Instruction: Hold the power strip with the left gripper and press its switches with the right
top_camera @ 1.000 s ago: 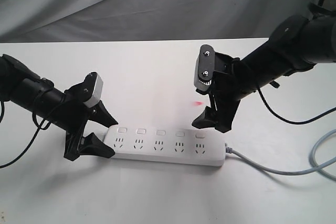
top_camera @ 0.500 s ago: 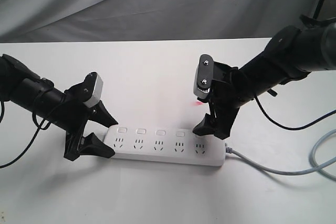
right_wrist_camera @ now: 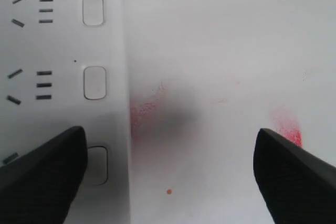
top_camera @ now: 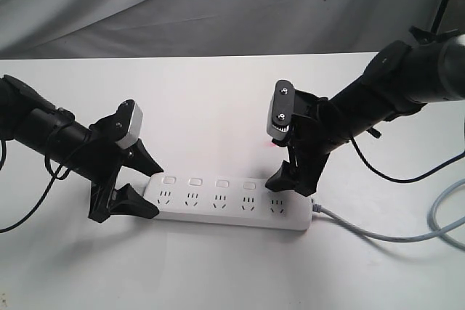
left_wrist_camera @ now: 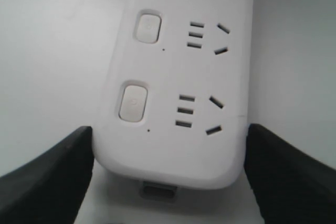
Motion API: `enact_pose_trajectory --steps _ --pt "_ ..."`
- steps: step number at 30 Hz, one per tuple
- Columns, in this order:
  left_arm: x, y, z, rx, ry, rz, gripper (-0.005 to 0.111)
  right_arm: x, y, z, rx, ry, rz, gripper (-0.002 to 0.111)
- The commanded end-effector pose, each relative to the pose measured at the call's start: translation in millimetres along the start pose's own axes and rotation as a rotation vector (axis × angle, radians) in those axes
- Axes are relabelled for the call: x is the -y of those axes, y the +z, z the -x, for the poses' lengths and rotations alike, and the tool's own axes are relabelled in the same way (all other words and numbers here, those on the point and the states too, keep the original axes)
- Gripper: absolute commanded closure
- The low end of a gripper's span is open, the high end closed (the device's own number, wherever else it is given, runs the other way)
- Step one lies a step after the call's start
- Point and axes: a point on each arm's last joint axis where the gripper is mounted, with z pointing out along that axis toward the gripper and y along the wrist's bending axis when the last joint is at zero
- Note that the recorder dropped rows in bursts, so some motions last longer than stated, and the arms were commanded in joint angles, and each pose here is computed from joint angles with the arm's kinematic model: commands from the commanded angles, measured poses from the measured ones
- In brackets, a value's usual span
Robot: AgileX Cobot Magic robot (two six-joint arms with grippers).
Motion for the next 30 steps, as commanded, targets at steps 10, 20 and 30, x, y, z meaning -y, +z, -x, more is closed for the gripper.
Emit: enact_pose_trajectory --steps 10,20,30 --pt "-1.3 9 -10 -0.055 0.004 0.006 0.051 3 3 -10 -0.056 -0.023 -0.024 0.029" --pt "-1.3 9 -10 -0.055 0.004 0.006 0.051 4 13 -20 -0.112 -0.031 -0.024 0.029" --pt "-1.3 9 -10 -0.055 0.004 0.006 0.051 7 0 -9 -0.061 0.003 -0.066 0.029"
